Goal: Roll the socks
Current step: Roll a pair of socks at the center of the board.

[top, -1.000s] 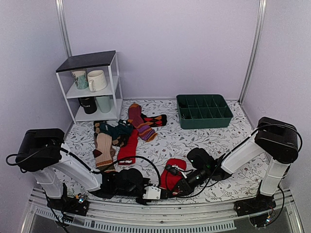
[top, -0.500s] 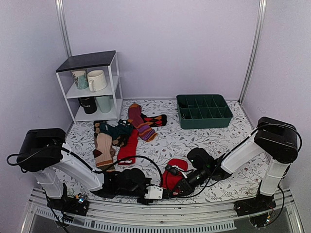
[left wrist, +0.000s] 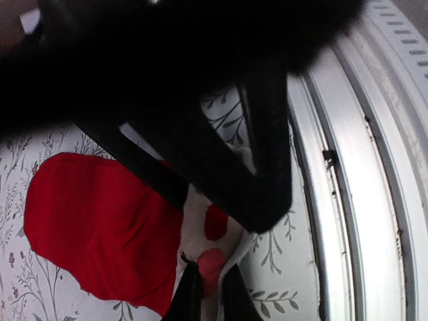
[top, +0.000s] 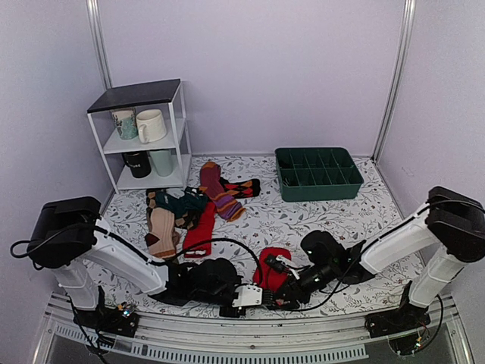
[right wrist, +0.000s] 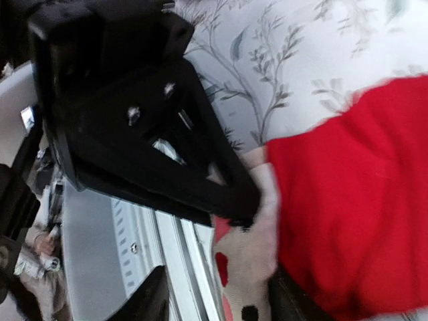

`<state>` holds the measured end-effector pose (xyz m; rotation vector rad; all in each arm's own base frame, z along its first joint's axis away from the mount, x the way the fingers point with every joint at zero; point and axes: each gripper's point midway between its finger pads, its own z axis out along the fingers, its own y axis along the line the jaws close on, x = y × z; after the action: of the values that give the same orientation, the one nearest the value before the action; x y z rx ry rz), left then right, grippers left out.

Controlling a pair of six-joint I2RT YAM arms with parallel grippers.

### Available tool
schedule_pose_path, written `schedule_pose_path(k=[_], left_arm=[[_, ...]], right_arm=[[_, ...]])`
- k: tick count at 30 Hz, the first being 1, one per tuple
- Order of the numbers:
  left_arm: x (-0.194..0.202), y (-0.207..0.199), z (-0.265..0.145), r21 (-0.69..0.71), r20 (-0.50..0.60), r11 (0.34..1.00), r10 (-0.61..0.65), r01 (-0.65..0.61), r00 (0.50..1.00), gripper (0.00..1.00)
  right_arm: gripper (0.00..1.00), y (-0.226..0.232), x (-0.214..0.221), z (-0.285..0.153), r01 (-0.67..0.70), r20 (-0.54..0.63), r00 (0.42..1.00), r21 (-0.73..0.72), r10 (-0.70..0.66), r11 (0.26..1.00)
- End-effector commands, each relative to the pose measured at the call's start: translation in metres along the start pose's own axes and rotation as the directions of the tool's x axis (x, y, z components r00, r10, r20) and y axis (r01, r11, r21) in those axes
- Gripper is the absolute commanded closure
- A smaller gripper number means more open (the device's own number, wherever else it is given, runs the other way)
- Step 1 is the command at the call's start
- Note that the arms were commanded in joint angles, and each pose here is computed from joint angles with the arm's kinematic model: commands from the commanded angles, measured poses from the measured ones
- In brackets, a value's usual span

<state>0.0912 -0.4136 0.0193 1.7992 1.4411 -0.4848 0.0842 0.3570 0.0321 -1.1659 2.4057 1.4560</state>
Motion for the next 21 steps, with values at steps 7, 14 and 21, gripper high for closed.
schedule_pose_path(k=[7,14,21], left_arm=[[0.072,-0.060,0.002,0.299,-0.341,0.891,-0.234,0.341,0.910,1.00],[0.081,-0.063,0.005,0.323,-0.401,0.842,-0.292,0.433,0.868,1.00],[0.091,-0.068,0.010,0.335,-0.446,0.821,-0.294,0.463,0.845,1.00]], right_arm=[[0.41,0.017,-0.032,-0.078,0.353,0.360,0.802,0.357,-0.476,0.865],[0.41,0.026,-0.003,-0.064,0.451,0.278,0.730,0.490,-0.624,0.746],[0.41,0.017,0.009,-0.037,0.471,0.148,0.745,0.573,-0.650,0.671]])
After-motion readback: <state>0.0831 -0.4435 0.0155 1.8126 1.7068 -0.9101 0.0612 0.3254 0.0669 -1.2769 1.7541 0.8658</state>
